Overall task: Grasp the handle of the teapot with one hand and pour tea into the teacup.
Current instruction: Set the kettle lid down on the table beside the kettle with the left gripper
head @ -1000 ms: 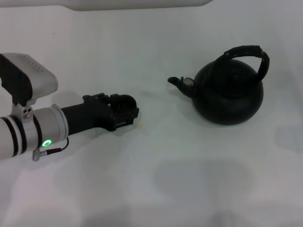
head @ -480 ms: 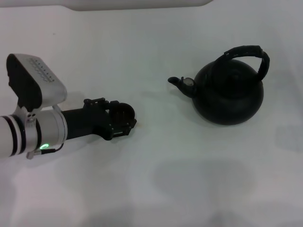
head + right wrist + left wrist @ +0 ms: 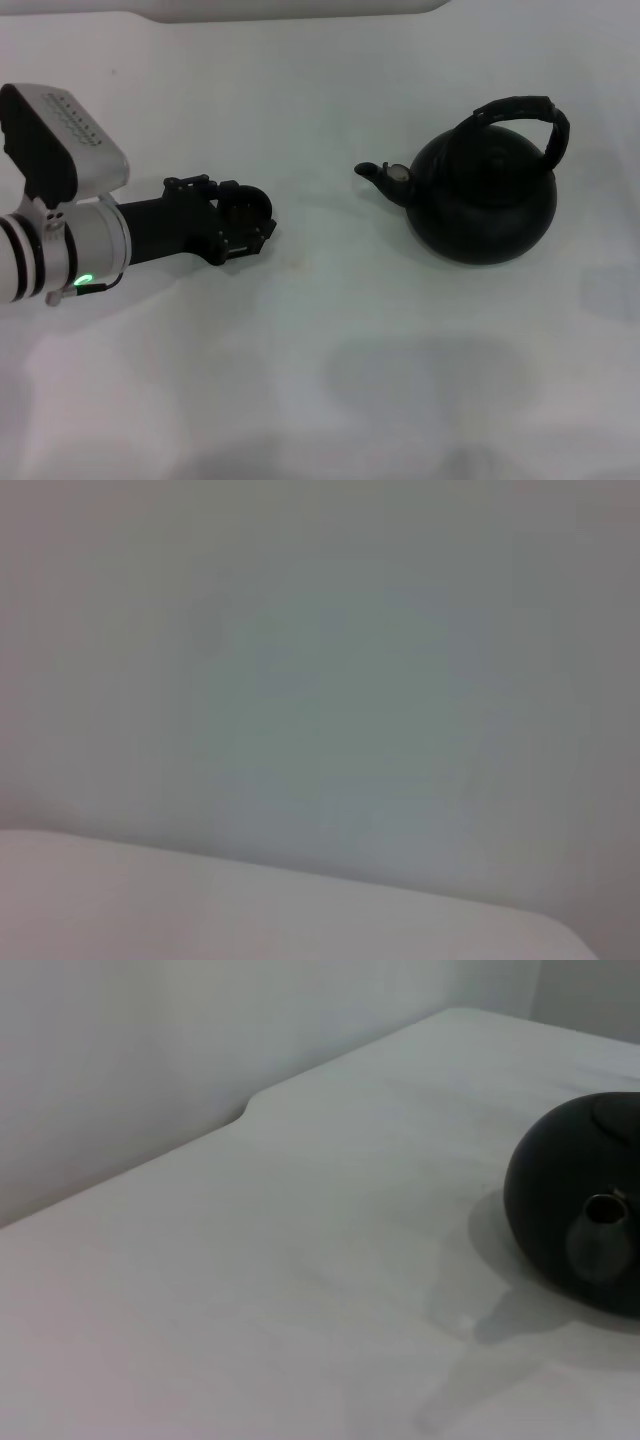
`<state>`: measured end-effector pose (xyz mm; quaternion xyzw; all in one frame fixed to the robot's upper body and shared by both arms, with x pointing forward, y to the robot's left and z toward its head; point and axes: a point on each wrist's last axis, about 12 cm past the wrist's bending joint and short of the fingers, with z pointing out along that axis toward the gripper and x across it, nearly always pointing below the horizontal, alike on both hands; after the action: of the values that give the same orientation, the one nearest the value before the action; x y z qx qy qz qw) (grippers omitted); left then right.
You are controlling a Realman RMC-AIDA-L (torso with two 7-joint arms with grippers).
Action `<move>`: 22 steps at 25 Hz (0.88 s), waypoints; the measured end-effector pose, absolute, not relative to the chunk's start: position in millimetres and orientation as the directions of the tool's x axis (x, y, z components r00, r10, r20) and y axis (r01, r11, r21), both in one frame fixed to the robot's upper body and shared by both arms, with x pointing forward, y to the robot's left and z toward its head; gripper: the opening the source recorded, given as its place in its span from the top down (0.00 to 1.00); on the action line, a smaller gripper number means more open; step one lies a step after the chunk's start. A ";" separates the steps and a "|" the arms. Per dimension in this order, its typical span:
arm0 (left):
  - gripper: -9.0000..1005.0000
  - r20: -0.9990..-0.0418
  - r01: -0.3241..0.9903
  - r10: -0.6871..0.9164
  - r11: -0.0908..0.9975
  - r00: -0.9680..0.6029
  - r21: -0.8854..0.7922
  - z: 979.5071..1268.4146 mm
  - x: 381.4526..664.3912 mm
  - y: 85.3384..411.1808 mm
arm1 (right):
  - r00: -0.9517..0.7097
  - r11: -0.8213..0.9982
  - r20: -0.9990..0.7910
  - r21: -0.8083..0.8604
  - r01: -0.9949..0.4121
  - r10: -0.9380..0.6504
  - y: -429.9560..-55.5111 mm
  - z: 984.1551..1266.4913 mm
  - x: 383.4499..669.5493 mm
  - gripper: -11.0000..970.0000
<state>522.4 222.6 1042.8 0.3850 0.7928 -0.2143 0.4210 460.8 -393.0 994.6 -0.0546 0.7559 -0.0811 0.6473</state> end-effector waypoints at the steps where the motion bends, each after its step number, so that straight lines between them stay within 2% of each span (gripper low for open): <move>1: 0.30 -0.832 0.790 0.428 0.612 -0.352 -0.019 1042.3 523.5 222.2 | -0.156 0.981 -0.970 -0.194 0.020 -0.188 -392.5 994.5 460.8 0.35; 22: 0.30 -0.853 0.812 0.414 0.583 -0.319 -0.021 1044.2 535.7 207.6 | -0.141 0.979 -0.969 -0.204 -0.004 -0.202 -390.3 996.9 463.8 0.35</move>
<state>535.7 207.6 1044.2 0.3936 0.7785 -0.2314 0.4306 463.8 -390.3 996.9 -0.0685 0.7514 -0.0760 0.6519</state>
